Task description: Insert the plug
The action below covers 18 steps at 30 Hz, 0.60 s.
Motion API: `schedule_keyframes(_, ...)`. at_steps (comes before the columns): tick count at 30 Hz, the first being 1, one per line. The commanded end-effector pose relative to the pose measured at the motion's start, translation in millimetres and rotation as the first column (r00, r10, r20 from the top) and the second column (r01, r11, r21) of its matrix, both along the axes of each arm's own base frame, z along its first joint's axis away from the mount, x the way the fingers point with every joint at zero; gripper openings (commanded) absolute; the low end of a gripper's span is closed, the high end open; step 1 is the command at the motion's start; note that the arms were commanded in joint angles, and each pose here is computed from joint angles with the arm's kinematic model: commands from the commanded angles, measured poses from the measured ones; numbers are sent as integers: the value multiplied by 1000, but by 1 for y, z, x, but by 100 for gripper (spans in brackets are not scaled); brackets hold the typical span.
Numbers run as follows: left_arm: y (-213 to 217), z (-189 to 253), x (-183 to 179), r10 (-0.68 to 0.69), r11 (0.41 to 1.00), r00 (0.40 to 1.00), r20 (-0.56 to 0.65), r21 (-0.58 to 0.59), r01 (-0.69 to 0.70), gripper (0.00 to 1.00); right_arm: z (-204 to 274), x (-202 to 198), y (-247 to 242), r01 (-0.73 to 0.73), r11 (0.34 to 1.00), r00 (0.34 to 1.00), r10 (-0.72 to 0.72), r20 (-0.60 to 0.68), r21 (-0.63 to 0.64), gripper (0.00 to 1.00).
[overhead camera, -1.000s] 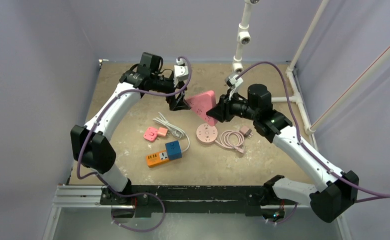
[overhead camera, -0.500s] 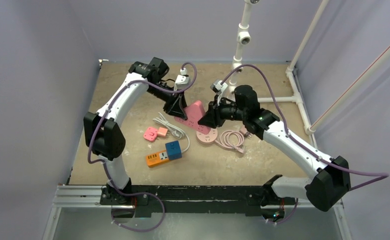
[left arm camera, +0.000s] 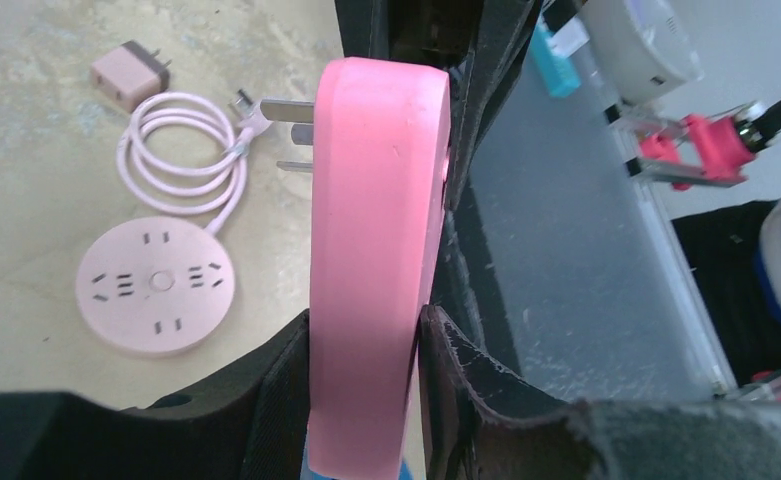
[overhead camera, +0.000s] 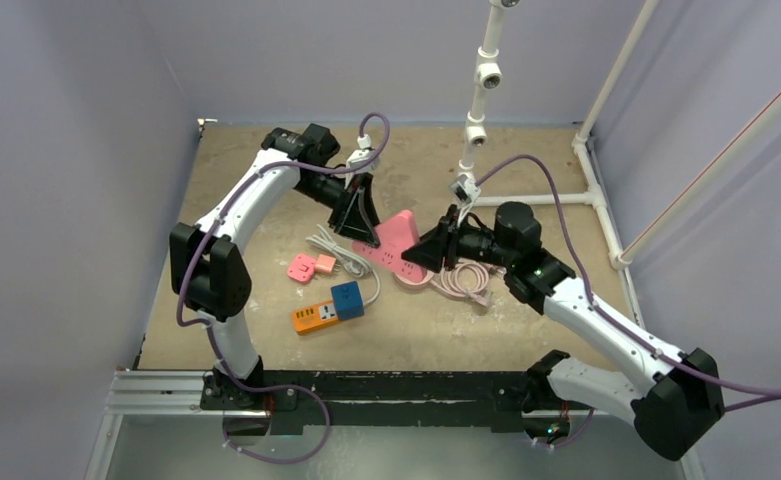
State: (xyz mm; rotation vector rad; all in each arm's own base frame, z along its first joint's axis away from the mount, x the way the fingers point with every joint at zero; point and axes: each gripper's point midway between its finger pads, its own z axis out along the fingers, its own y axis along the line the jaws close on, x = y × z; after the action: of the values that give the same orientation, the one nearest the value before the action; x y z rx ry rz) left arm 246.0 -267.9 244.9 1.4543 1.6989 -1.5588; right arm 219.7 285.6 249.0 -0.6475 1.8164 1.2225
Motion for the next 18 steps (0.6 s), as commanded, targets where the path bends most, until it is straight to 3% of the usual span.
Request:
schedule_keyframes(1,-10,37,-10,-12,989,994,-109,-146,-4,3,60,-26,1,-67,971,994,47,94,229,40)
schedule_keyframes(3,-10,39,-11,-16,988,992,-126,-155,-4,3,61,-31,-1,-75,966,994,54,90,248,40)
schedule_keyframes(5,-11,40,-11,-18,986,990,-140,-165,-5,3,58,-32,-2,-66,964,996,48,77,256,48)
schedule_keyframes(13,-13,49,-9,-22,982,989,-144,-189,-6,3,46,-46,-4,-90,951,996,84,32,297,47)
schedule_keyframes(15,-13,49,-10,-22,982,989,-144,-188,-6,4,46,-46,-5,-79,947,997,77,20,310,38)
schedule_keyframes(16,-13,48,-10,-23,982,990,-140,-186,-3,8,47,-47,-5,-81,944,997,80,17,321,27)
schedule_keyframes(17,-14,46,-11,-25,984,991,-131,-176,2,17,48,-46,-5,-77,941,997,78,11,331,17)
schedule_keyframes(18,-14,43,-13,-28,987,993,-115,-161,10,37,48,-43,-4,-66,940,997,71,-1,334,8)
